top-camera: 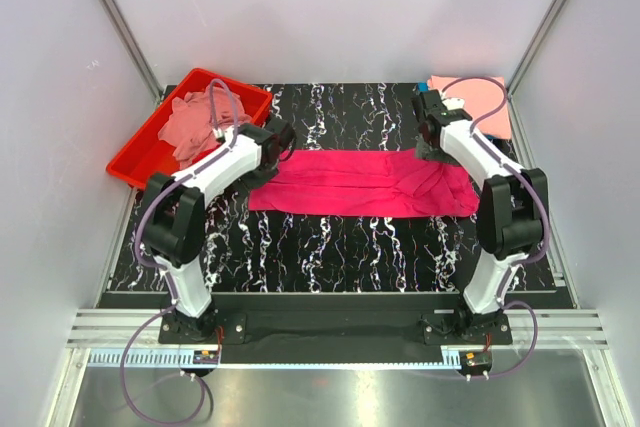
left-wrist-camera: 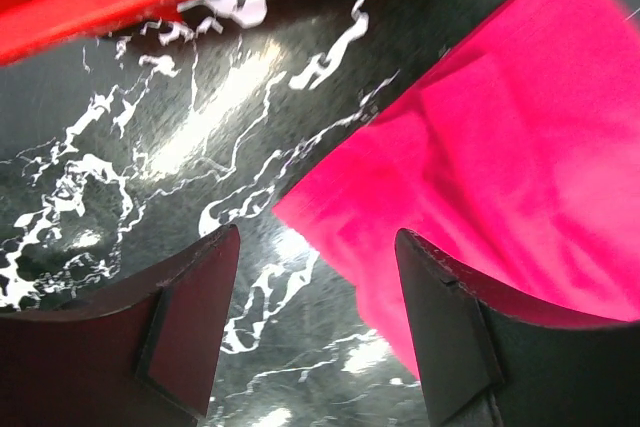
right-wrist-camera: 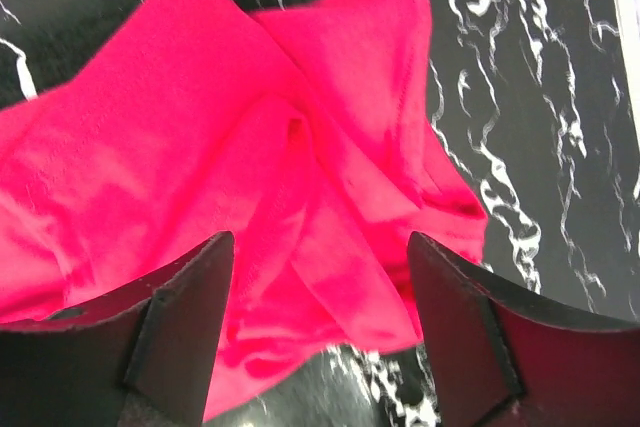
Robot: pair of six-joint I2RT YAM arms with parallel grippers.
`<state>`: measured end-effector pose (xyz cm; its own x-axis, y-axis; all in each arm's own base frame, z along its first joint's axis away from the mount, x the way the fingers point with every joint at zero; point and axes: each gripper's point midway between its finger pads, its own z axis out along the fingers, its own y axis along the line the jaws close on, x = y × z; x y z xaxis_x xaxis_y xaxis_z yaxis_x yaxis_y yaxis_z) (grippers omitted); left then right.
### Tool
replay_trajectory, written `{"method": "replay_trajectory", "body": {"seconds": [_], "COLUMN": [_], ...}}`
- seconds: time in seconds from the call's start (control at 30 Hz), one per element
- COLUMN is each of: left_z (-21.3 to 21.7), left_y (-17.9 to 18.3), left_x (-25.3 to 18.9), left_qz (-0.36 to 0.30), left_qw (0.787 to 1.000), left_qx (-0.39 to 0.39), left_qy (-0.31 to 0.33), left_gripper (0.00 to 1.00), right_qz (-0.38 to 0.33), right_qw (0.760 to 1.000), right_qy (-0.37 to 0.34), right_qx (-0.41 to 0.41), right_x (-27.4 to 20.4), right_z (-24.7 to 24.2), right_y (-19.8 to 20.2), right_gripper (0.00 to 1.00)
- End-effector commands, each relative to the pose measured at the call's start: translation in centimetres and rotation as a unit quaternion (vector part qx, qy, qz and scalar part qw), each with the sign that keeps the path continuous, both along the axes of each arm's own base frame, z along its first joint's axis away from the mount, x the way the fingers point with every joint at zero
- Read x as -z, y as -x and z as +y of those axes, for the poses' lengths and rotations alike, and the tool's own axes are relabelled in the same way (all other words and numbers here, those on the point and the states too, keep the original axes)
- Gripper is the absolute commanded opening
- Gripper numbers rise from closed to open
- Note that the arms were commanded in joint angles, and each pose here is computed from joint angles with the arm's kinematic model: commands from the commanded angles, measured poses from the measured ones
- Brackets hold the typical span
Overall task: Fold and stack the t-shirts
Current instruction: Fold the tshirt
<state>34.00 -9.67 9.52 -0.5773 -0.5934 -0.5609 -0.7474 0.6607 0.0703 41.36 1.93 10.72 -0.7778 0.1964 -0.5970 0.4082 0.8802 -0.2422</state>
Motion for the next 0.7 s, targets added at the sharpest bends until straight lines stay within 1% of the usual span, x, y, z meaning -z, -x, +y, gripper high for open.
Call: {"method": "replay_trajectory", "body": {"seconds": [0.0, 0.03, 0.07, 0.1, 0.13, 0.17, 0.2, 0.27, 0.3, 0.33, 0.37, 0.4, 0.43, 0.47, 0.5, 0.57, 0.67], "left_z": [-0.5, -1.1, -1.9, -2.3, -3.0, -4.0, -4.3, -5.0, -5.0, -5.1, -5.9, -5.4, -5.0, -4.8, -4.4, -3.6, -2.6], "left_y": [0.5, 1.4, 1.3, 1.6, 3.0, 2.3, 2.5, 3.5, 3.9, 4.1, 3.8, 4.9, 4.9, 5.1, 5.5, 5.4, 5.3], "left_x": [-1.4, -1.3, -1.0, -0.8, 0.6, 0.2, 0.5, 1.6, 2.1, 2.3, 1.8, 3.1, 2.8, 2.9, 3.3, 3.3, 3.9], "left_qz": [-0.024, -0.019, -0.026, -0.021, 0.003, -0.023, -0.02, -0.032, -0.032, -0.038, -0.063, -0.05, -0.059, -0.063, -0.059, -0.068, -0.068], "left_qw": [0.999, 0.998, 0.997, 0.995, 0.992, 0.987, 0.981, 0.97, 0.965, 0.961, 0.953, 0.953, 0.953, 0.953, 0.953, 0.956, 0.963], "left_qx": [0.039, 0.054, 0.067, 0.092, 0.116, 0.138, 0.176, 0.216, 0.236, 0.247, 0.261, 0.263, 0.261, 0.262, 0.263, 0.258, 0.239], "left_qy": [-0.006, 0.008, 0.022, 0.03, 0.049, 0.073, 0.077, 0.106, 0.108, 0.118, 0.143, 0.144, 0.144, 0.141, 0.138, 0.123, 0.107], "left_gripper": [0.69, 0.69, 0.69, 0.69, 0.69, 0.69, 0.69, 0.69, 0.69, 0.69, 0.69, 0.69, 0.69, 0.69, 0.69, 0.69, 0.69], "right_qz": [-0.027, -0.036, -0.033, -0.013, -0.032, -0.04, -0.018, -0.02, -0.006, 0.0, -0.001, 0.009, 0.01, 0.01, 0.002, 0.003, -0.016], "right_qw": [0.998, 0.995, 0.989, 0.986, 0.98, 0.969, 0.965, 0.961, 0.96, 0.958, 0.951, 0.941, 0.929, 0.925, 0.923, 0.922, 0.922], "right_qy": [-0.052, -0.075, -0.129, -0.153, -0.181, -0.23, -0.245, -0.263, -0.266, -0.273, -0.296, -0.32, -0.351, -0.358, -0.358, -0.348, -0.331], "right_qx": [0.031, 0.049, 0.058, 0.068, 0.071, 0.084, 0.094, 0.082, 0.086, 0.089, 0.089, 0.111, 0.118, 0.131, 0.144, 0.168, 0.202], "right_x": [-5.2, -6.2, -6.0, -4.3, -5.1, -4.8, -2.8, -2.2, -1.2, -0.7, -0.3, 1.0, 1.3, 2.3, 2.4, 3.2, 3.5], "right_z": [-0.1, -0.5, 0.6, 0.7, 0.9, 1.0, 0.9, 0.8, 0.5, 0.4, 0.9, 0.3, 0.8, 0.4, -0.2, -1.0, -2.5], "right_y": [1.6, 2.7, 3.6, 5.4, 6.4, 6.6, 8.1, 8.7, 9.5, 9.8, 9.7, 10.7, 10.9, 11.5, 11.7, 12.4, 12.7], "right_gripper": [0.78, 0.78, 0.78, 0.77, 0.77, 0.76, 0.73, 0.72, 0.7, 0.66, 0.63, 0.61, 0.56, 0.55, 0.54, 0.55, 0.56]}}
